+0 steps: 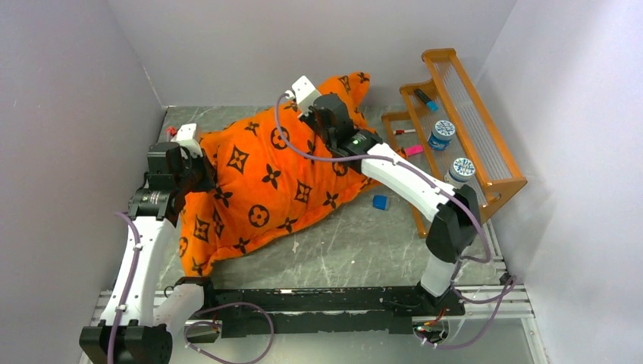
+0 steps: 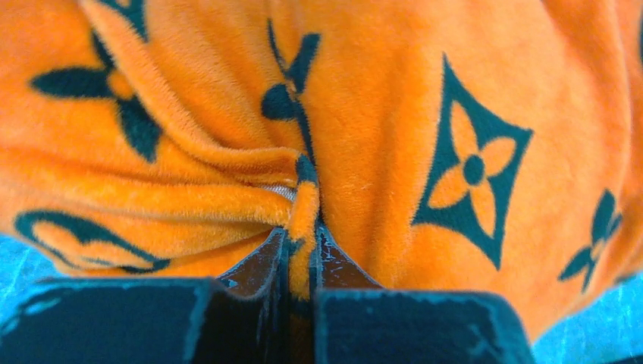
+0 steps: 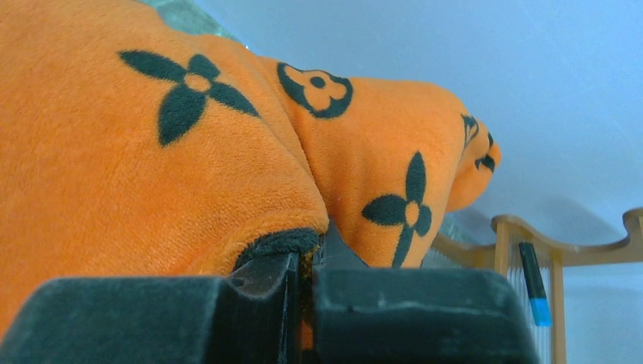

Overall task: Remove the pillowcase from the pillow
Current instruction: Adjust the pillow at the center of the board.

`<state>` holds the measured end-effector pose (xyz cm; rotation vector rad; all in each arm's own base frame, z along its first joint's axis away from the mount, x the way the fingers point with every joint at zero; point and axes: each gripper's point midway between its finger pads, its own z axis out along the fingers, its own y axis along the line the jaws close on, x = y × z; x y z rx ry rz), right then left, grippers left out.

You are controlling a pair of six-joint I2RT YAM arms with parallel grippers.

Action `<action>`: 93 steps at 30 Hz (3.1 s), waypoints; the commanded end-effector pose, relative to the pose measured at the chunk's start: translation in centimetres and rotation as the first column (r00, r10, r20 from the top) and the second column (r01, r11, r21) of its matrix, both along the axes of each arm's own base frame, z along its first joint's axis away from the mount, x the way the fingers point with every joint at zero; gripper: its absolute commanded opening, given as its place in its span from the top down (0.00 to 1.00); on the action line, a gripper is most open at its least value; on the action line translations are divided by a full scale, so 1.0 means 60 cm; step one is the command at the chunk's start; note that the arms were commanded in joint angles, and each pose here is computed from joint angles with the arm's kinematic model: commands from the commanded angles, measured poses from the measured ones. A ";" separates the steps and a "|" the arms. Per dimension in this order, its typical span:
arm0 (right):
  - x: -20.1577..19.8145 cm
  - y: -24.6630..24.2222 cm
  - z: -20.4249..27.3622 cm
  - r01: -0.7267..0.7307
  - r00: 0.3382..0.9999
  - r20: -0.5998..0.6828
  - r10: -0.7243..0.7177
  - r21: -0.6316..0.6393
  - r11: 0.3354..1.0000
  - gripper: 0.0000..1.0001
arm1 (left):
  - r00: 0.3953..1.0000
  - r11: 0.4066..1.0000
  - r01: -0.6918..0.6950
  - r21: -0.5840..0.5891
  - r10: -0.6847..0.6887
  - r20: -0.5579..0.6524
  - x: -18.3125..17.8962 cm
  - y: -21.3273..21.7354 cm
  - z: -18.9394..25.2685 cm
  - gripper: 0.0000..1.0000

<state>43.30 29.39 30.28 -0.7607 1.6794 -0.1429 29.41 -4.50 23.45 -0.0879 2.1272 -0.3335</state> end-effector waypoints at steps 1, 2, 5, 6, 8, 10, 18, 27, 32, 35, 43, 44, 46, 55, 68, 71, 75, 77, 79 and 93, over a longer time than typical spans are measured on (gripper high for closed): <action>0.002 0.102 0.207 -0.215 0.946 0.296 0.130 0.274 0.937 1.00 | 0.913 0.893 0.402 -0.202 -0.374 0.166 -0.058 -0.142 0.091 0.95; 0.006 0.112 0.201 -0.226 0.946 0.289 0.143 0.277 0.934 1.00 | 0.907 0.886 0.416 -0.207 -0.387 0.165 -0.065 -0.147 0.091 0.95; 0.019 0.142 0.177 -0.251 0.948 0.268 0.174 0.288 0.924 1.00 | 0.890 0.865 0.454 -0.213 -0.427 0.159 -0.086 -0.162 0.090 0.95; 0.026 0.152 0.164 -0.254 0.950 0.255 0.181 0.290 0.923 1.00 | 0.885 0.859 0.464 -0.216 -0.439 0.156 -0.092 -0.167 0.088 0.95; 0.035 0.169 0.149 -0.267 0.951 0.238 0.200 0.296 0.917 1.00 | 0.876 0.847 0.483 -0.224 -0.461 0.144 -0.105 -0.174 0.081 0.95; 0.043 0.186 0.139 -0.280 0.950 0.227 0.217 0.302 0.911 1.00 | 0.865 0.833 0.501 -0.233 -0.484 0.130 -0.117 -0.180 0.072 0.95; 0.064 0.230 0.048 -0.297 0.954 0.124 0.273 0.272 0.915 1.00 | 0.873 0.844 0.481 -0.239 -0.486 0.039 -0.147 -0.174 0.012 0.95; 0.029 0.199 0.018 -0.287 0.958 0.078 0.276 0.294 0.912 0.79 | 0.976 0.976 0.218 -0.019 -0.218 0.028 -0.114 -0.081 0.033 0.45; 0.010 0.154 0.031 -0.252 0.968 0.076 0.241 0.337 0.907 0.55 | 0.989 0.990 0.129 0.054 -0.133 0.067 -0.102 -0.049 0.064 0.30; -0.005 0.121 0.030 -0.215 0.976 0.050 0.212 0.363 0.907 0.43 | 0.989 0.990 0.119 0.070 -0.124 0.076 -0.096 -0.044 0.075 0.25; -0.094 0.037 -0.008 -0.119 0.985 -0.051 0.163 0.481 0.869 0.19 | 0.984 0.990 0.028 0.140 -0.052 0.169 -0.074 -0.014 0.139 0.11; -0.105 0.029 -0.016 -0.096 0.985 -0.076 0.157 0.512 0.854 0.18 | 0.982 0.989 0.026 0.145 -0.053 0.181 -0.069 -0.014 0.148 0.09; -0.126 0.019 -0.030 -0.062 0.981 -0.117 0.157 0.574 0.817 0.15 | 0.982 0.988 0.036 0.152 -0.063 0.180 -0.053 -0.018 0.156 0.07; -0.183 -0.005 -0.088 0.048 0.960 -0.217 0.176 0.748 0.662 0.03 | 0.973 0.985 0.058 0.161 -0.092 0.210 0.052 -0.041 0.174 0.04; -0.199 -0.029 -0.094 0.094 0.957 -0.207 0.203 0.884 0.457 0.00 | 0.947 0.992 0.040 0.122 -0.077 0.313 0.207 -0.031 0.202 0.03; -0.194 -0.031 -0.105 0.132 0.954 -0.233 0.189 0.891 0.434 0.00 | 0.944 0.990 0.010 0.138 -0.055 0.324 0.228 -0.022 0.211 0.04; -0.176 -0.040 -0.126 0.233 0.946 -0.302 0.121 0.889 0.394 0.00 | 0.952 0.984 0.044 0.173 -0.094 0.291 0.240 -0.022 0.173 0.02; -0.168 -0.043 -0.143 0.279 0.938 -0.333 0.092 0.886 0.371 0.00 | 0.943 0.982 0.084 0.172 -0.134 0.303 0.232 -0.032 0.160 0.02; -0.166 -0.039 -0.147 0.281 0.938 -0.331 0.102 0.901 0.331 0.00 | 0.944 0.973 0.145 0.179 -0.190 0.269 0.228 -0.044 0.137 0.02; -0.136 0.011 -0.176 0.341 0.909 -0.380 0.170 0.915 0.216 0.00 | 0.967 0.994 0.108 0.033 -0.113 0.228 0.257 0.002 0.056 0.02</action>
